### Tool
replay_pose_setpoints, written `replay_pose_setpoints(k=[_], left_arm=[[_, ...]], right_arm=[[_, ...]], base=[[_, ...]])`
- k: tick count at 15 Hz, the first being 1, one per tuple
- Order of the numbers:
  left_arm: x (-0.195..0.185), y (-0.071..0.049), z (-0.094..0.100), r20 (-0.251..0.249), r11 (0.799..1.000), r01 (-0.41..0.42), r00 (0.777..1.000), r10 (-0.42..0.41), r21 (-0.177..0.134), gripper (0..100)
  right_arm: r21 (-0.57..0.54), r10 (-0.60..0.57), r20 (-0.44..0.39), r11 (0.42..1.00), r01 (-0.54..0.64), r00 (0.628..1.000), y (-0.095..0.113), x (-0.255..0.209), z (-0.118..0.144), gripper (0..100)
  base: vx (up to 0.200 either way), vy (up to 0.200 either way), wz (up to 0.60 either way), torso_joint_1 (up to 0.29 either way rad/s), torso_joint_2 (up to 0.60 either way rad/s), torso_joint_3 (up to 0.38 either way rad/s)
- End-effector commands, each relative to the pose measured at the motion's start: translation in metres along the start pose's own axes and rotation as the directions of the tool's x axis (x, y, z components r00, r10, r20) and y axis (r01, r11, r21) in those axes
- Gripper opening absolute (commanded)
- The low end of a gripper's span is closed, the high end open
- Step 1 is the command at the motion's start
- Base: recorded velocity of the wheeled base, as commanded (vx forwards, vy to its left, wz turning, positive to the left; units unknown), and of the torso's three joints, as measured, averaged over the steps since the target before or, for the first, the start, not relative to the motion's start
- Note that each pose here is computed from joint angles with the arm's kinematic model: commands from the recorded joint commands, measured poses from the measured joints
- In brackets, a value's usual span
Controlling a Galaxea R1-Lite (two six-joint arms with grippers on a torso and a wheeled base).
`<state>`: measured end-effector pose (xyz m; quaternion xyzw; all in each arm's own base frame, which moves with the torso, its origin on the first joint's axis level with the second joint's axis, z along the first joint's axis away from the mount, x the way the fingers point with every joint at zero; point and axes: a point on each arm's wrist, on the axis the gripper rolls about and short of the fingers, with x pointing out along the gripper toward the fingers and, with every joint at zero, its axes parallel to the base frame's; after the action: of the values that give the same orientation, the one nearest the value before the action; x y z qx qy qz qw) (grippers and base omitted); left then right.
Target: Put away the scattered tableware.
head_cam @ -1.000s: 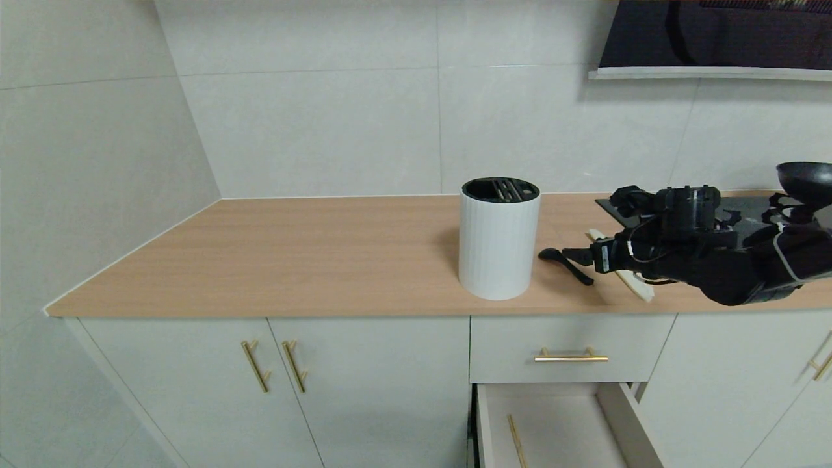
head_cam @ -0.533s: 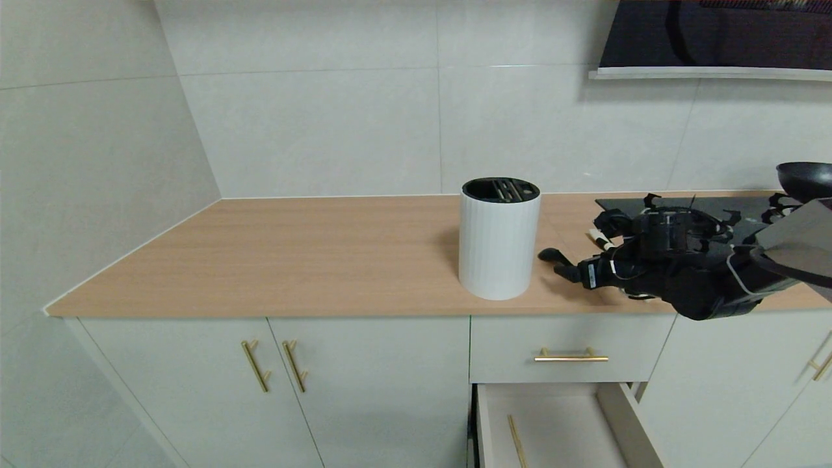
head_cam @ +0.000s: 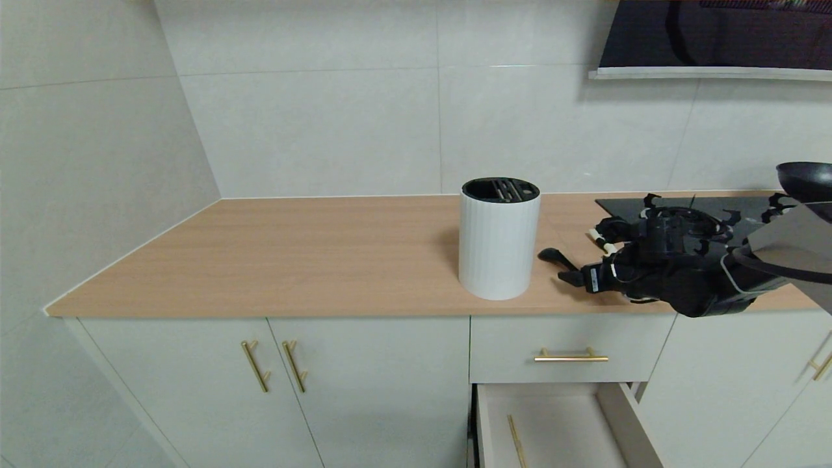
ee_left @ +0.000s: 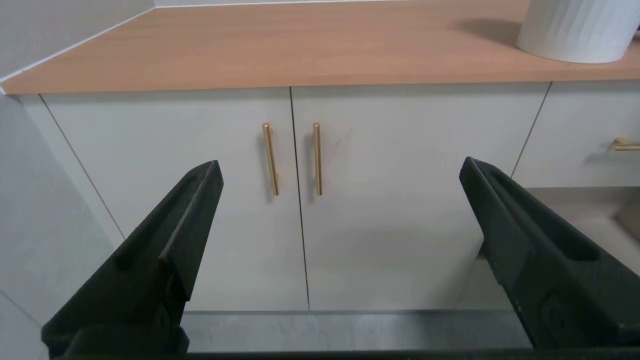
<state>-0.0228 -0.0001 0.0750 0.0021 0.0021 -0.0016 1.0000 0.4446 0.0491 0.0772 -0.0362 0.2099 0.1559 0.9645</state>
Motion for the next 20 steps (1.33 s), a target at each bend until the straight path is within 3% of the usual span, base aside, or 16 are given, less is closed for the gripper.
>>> replay_pose_setpoints(k=[1, 7, 8, 16, 20], left_arm=[[0.000, 0.000, 0.000, 0.000, 1.000, 0.000, 1.000, 0.000, 0.000, 100], [0.000, 0.000, 0.000, 0.000, 1.000, 0.000, 1.000, 0.000, 0.000, 100], [0.000, 0.000, 0.000, 0.000, 1.000, 0.000, 1.000, 0.000, 0.000, 100], [0.000, 0.000, 0.000, 0.000, 1.000, 0.000, 1.000, 0.000, 0.000, 100], [0.000, 0.000, 0.000, 0.000, 1.000, 0.000, 1.000, 0.000, 0.000, 100]], right_arm=[[0.000, 0.000, -0.012, 1.000, 0.000, 1.000, -0.001, 0.005, -0.005, 100], [0.000, 0.002, -0.023, 1.000, -0.002, 1.000, 0.001, 0.010, -0.010, 100], [0.000, 0.002, -0.023, 1.000, -0.002, 1.000, 0.001, 0.012, -0.010, 0], [0.001, -0.007, -0.022, 1.000, 0.008, 1.000, 0.000, 0.013, -0.010, 0], [0.023, -0.060, -0.064, 0.998, 0.062, 0.996, 0.000, -0.001, 0.009, 0]], base=[[0.000, 0.000, 0.00, 0.000, 0.00, 0.000], [0.000, 0.000, 0.00, 0.000, 0.00, 0.000], [0.000, 0.000, 0.00, 0.000, 0.00, 0.000], [0.000, 0.000, 0.00, 0.000, 0.00, 0.000], [0.000, 0.000, 0.00, 0.000, 0.00, 0.000]])
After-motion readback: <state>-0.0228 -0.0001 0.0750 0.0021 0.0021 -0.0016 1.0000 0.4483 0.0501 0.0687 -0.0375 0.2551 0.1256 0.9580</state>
